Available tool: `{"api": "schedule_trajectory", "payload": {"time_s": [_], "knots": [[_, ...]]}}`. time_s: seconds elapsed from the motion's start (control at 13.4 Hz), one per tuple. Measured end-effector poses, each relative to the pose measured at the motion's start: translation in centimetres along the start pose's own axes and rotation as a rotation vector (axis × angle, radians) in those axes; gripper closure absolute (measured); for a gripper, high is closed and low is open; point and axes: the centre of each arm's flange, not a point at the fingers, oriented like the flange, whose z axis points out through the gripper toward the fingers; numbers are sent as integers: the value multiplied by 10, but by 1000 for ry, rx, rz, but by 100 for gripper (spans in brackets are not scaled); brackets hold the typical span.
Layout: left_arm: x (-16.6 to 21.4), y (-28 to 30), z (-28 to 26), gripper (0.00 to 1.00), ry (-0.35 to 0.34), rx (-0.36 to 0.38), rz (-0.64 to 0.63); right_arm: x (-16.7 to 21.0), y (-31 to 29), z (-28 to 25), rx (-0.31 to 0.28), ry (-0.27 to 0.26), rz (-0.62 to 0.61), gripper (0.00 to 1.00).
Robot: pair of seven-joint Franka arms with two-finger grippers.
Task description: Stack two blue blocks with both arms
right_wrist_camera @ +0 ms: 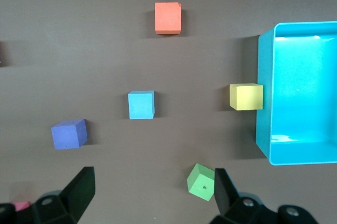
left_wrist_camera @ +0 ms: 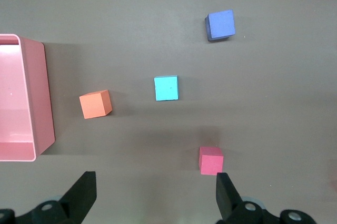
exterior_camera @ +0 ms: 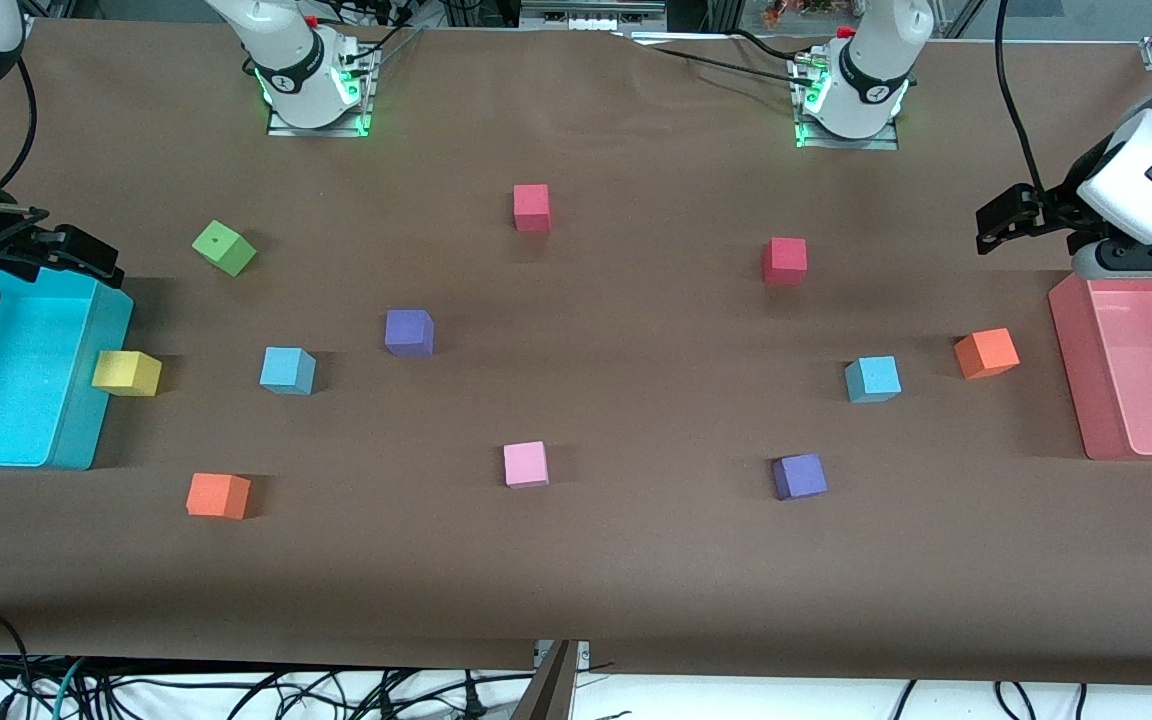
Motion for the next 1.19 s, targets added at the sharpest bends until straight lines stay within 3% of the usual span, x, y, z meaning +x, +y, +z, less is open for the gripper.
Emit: {"api": "schedule_trajectory", "payload": {"time_s": [0.52, 0.89, 1.19], "knots": [[7, 1, 18, 0, -40, 5, 0, -1, -2, 1, 0, -6, -3, 0], [10, -19, 22, 0, -58, -82, -51, -1, -2, 1, 0, -9, -3, 0], [9, -9, 21, 0, -52, -54, -28, -1, -4, 3, 0, -13, -7, 0]]}}
